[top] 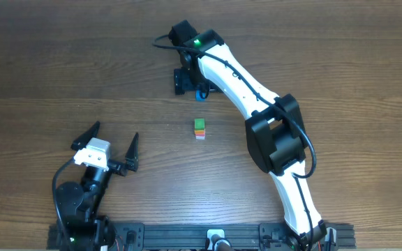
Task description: Stack Cubes
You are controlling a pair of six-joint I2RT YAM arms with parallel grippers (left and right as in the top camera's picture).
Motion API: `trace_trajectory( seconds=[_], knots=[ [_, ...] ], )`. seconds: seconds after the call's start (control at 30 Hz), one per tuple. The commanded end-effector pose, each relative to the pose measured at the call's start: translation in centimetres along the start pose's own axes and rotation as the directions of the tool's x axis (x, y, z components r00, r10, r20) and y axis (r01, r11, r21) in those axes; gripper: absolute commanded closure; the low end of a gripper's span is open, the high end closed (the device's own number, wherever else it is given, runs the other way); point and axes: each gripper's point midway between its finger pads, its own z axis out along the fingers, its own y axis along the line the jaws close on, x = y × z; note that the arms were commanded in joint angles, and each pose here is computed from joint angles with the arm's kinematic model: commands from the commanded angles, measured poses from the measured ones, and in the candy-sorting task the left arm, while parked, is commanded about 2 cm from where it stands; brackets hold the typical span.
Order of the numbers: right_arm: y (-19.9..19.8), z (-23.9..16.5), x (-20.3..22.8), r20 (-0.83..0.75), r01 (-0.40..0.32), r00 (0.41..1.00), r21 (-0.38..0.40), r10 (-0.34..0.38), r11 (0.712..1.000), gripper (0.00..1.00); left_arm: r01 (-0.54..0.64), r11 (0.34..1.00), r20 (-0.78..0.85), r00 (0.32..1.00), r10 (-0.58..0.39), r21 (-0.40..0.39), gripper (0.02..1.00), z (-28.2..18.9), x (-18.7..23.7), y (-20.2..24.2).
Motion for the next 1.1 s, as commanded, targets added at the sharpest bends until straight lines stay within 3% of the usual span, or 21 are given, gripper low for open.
trace_trajectory(
  seconds=[0.03, 0.4, 0.6, 0.67, 0.93, 1.1],
  knots=[
    [-0.4, 2.2, 0.1, -0.041, -0.007, 0.999, 0.009, 0.008, 1.000, 0.009, -0.013, 1.000, 0.001, 1.000, 0.013, 0.003, 0.018, 0.0, 0.1, 0.0],
    [-1.1, 4.0, 0.2, -0.068, -0.020, 0.997, 0.026, 0.022, 0.999, 0.088, -0.013, 1.000, 0.001, 1.000, 0.013, 0.003, 0.020, 0.0, 0.1, 0.0],
    [-1.0, 4.8, 0.2, -0.079, -0.025, 0.997, 0.012, 0.026, 1.000, 0.200, -0.013, 1.000, 0.001, 1.000, 0.013, 0.004, 0.018, 0.0, 0.2, 0.0],
    [-0.9, 4.8, 0.1, -0.078, -0.025, 0.997, 0.011, 0.026, 1.000, 0.272, -0.013, 1.000, 0.001, 1.000, 0.013, 0.003, 0.018, 0.0, 0.1, 0.0],
    [-0.7, 4.8, 0.2, -0.082, -0.026, 0.996, -0.001, 0.026, 1.000, 0.840, -0.013, 1.000, 0.001, 1.000, 0.013, 0.003, 0.018, 0.0, 0.1, 0.0],
    [-0.7, 4.8, 0.2, -0.083, -0.026, 0.996, -0.003, 0.025, 1.000, 0.974, -0.013, 1.000, 0.001, 1.000, 0.013, 0.003, 0.020, 0.0, 0.2, 0.0]
  ],
)
